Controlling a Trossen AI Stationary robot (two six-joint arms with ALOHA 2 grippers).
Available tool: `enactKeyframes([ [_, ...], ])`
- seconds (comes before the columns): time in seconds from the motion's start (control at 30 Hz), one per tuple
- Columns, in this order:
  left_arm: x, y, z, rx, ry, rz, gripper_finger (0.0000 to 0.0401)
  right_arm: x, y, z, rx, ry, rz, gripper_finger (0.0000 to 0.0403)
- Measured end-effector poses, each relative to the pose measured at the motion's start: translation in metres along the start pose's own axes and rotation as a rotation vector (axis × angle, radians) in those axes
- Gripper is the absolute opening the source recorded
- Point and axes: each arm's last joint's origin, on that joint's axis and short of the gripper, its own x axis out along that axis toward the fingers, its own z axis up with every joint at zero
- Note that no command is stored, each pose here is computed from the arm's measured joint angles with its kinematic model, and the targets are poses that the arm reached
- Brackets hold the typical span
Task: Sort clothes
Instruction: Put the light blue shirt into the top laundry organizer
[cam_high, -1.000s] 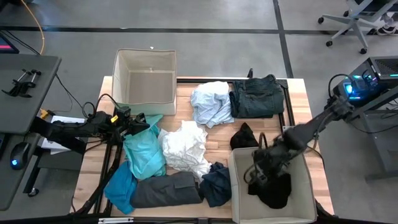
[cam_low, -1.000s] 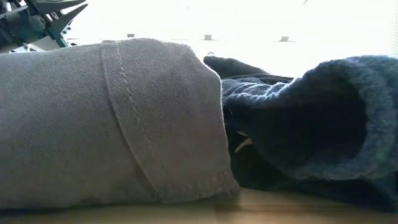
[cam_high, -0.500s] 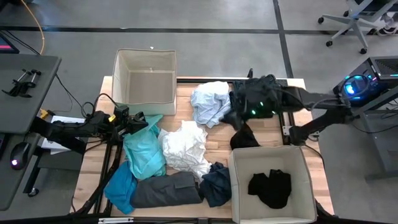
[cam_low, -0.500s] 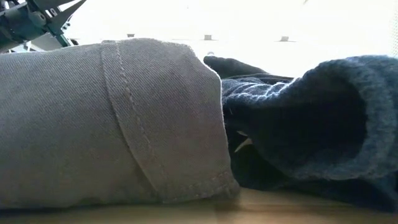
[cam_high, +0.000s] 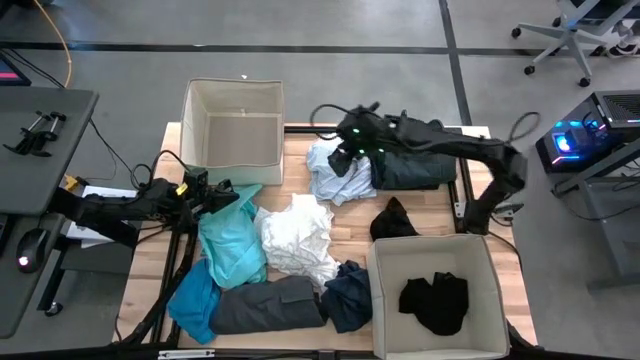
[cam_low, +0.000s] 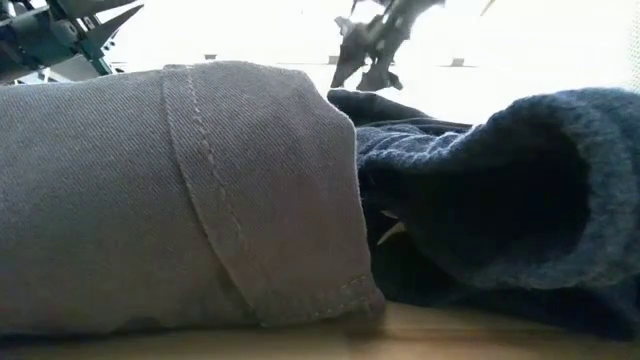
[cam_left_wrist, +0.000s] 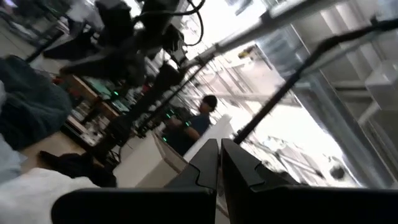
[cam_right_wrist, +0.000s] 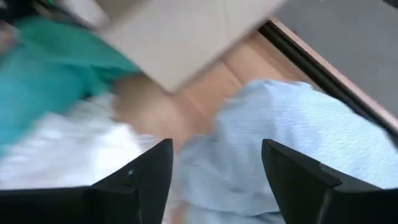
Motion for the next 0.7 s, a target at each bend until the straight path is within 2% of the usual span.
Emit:
enactKeyframes([
  [0.13,0.000,0.001,0.001,0.045,-0.036,0.035,0.0000,0.038,-0.013,0.003,-0.057,0.095,-0.108,0.0267],
  [0.23,0.000,0.002,0.002,0.061,-0.060,0.060,0.0000,0.069,-0.022,0.000,-0.046,0.188,-0.176,0.0287],
  [0.43,0.001,0.000,0.005,0.084,-0.076,0.074,0.0000,0.126,-0.040,-0.011,-0.022,0.353,-0.276,0.0289],
  [0.57,0.006,-0.013,0.015,0.205,-0.069,0.047,0.0000,0.158,-0.043,-0.027,-0.015,0.436,-0.268,0.0245],
  [0.7,0.014,-0.028,0.027,0.312,-0.056,0.021,0.0000,0.185,-0.043,-0.045,0.024,0.524,-0.242,0.0156],
])
